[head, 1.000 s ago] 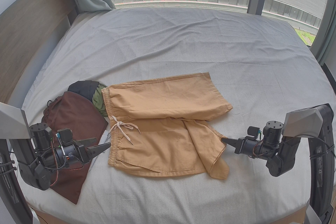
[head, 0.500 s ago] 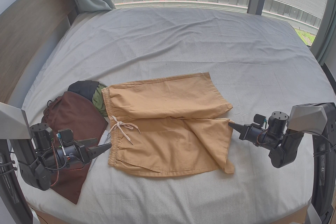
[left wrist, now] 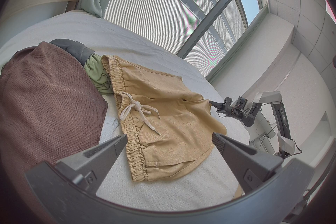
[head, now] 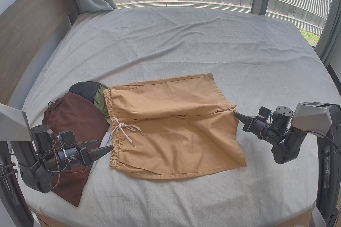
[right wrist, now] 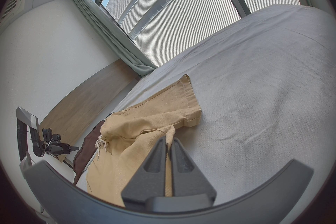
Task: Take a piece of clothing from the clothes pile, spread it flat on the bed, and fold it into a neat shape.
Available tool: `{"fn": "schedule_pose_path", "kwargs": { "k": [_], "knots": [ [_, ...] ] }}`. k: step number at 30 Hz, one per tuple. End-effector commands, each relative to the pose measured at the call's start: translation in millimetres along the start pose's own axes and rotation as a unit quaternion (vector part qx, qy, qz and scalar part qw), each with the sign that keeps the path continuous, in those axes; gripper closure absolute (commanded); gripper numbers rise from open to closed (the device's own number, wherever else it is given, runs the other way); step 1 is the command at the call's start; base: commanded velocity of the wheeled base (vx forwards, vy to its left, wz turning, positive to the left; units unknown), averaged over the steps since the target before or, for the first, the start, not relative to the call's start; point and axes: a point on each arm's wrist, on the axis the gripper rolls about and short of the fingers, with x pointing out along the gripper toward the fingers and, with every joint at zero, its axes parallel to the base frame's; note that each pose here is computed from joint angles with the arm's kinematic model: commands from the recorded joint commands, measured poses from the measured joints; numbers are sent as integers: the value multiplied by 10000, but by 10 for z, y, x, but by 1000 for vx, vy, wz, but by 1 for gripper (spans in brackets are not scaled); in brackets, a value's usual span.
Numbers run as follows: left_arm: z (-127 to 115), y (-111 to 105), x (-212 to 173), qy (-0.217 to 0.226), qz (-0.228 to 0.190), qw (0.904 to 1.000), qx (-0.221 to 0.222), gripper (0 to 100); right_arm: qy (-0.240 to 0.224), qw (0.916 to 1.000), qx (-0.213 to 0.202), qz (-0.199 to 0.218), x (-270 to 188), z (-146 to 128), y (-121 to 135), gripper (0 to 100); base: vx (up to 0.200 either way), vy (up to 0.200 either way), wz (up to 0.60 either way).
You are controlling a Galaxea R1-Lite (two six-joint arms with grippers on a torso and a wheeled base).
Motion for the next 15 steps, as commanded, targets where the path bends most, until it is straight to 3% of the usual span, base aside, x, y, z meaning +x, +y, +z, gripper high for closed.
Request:
{"fn": "schedule_pose_path", "kwargs": {
  "k": [1, 15],
  "knots": [
    [-4, 3, 0, 6, 3, 10000, -8, 0, -47, 10000, -27, 8, 14, 20, -11, 100, 0, 0, 0],
    [-8, 2, 4, 14, -2, 10000, -12, 0, -102, 9999, -43, -26, 44, 16, -74, 100, 0, 0, 0]
  ]
}}
